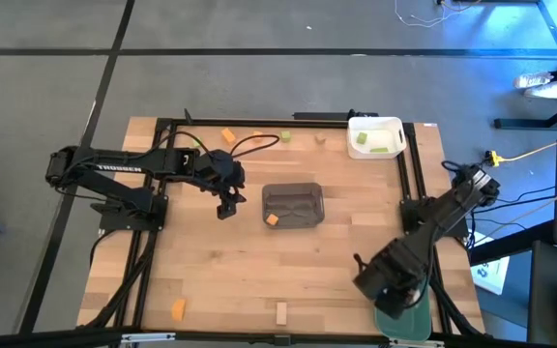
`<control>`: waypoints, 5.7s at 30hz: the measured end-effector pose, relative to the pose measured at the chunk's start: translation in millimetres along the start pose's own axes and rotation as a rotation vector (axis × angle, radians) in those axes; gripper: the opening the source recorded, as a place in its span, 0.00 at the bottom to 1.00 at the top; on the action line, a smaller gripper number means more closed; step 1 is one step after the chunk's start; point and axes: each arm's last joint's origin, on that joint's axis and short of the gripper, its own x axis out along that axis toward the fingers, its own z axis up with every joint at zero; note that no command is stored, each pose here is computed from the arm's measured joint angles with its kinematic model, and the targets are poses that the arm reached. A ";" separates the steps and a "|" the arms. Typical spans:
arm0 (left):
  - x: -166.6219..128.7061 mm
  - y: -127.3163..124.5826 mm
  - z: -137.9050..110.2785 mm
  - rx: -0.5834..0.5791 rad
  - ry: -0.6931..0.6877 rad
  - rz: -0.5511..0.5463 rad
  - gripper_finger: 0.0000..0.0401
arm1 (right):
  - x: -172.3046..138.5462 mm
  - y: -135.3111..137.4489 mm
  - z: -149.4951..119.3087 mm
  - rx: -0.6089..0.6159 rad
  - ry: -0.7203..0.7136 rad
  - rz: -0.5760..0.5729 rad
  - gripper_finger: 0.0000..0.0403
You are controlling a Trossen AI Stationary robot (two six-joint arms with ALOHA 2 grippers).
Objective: Sort & place blocks by color
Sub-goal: Put the brown block into the blue bin, then put the orange block into the black bin
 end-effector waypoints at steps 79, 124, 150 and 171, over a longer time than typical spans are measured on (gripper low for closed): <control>-10.6 -37.6 -35.3 -0.492 0.396 -0.177 0.50 | -57.1 6.7 -24.6 -0.161 -1.109 -0.090 0.62; -32.2 -242.4 -217.0 -1.026 0.586 0.072 0.50 | -129.2 30.5 -43.6 -0.437 -1.497 0.116 0.62; 7.7 -252.2 -240.9 -1.000 0.620 0.182 0.50 | -135.0 29.0 -34.2 -0.463 -1.427 0.133 0.62; 19.8 -241.2 -214.7 -0.838 0.572 0.121 0.28 | -135.2 28.9 -34.0 -0.503 -1.435 0.097 0.62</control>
